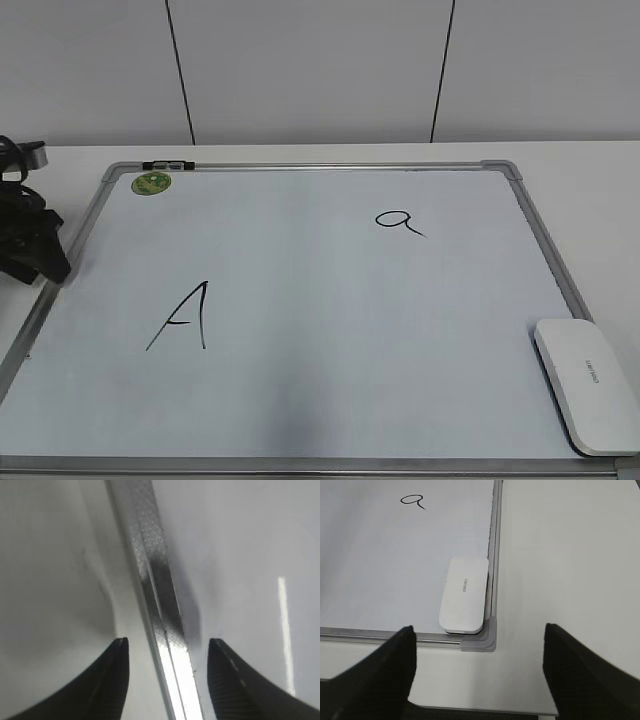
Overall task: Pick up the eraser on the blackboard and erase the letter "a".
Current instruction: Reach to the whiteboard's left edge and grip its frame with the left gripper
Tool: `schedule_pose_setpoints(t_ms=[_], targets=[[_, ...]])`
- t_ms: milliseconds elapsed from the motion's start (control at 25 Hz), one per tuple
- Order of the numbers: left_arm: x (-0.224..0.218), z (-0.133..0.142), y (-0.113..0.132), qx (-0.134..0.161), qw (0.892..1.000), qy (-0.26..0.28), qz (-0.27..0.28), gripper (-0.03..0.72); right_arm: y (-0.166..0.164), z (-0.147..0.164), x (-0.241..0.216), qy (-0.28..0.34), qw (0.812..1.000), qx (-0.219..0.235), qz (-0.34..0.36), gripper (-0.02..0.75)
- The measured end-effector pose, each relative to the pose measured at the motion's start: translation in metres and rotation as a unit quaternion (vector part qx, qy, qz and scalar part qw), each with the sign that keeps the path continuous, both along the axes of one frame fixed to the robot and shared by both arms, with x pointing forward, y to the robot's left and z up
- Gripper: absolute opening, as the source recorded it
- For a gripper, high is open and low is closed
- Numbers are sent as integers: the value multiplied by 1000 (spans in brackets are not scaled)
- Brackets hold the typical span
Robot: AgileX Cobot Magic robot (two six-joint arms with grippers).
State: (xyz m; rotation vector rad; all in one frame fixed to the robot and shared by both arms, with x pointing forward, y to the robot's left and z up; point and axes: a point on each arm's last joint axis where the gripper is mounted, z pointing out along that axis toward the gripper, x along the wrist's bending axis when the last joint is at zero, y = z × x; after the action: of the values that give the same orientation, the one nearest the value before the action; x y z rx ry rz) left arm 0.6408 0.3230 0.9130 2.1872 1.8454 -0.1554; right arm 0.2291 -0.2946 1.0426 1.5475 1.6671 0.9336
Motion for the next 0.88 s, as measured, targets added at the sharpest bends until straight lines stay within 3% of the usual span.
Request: schedule_pose_setpoints(t_ms=[440, 880], targets=[[2, -16, -1, -13, 1000, 14, 8, 364, 0, 0, 0, 0, 1000, 0, 0, 586], [3, -16, 4, -26, 999, 13, 27, 223, 1, 0, 0, 0, 1000, 4, 3, 587]])
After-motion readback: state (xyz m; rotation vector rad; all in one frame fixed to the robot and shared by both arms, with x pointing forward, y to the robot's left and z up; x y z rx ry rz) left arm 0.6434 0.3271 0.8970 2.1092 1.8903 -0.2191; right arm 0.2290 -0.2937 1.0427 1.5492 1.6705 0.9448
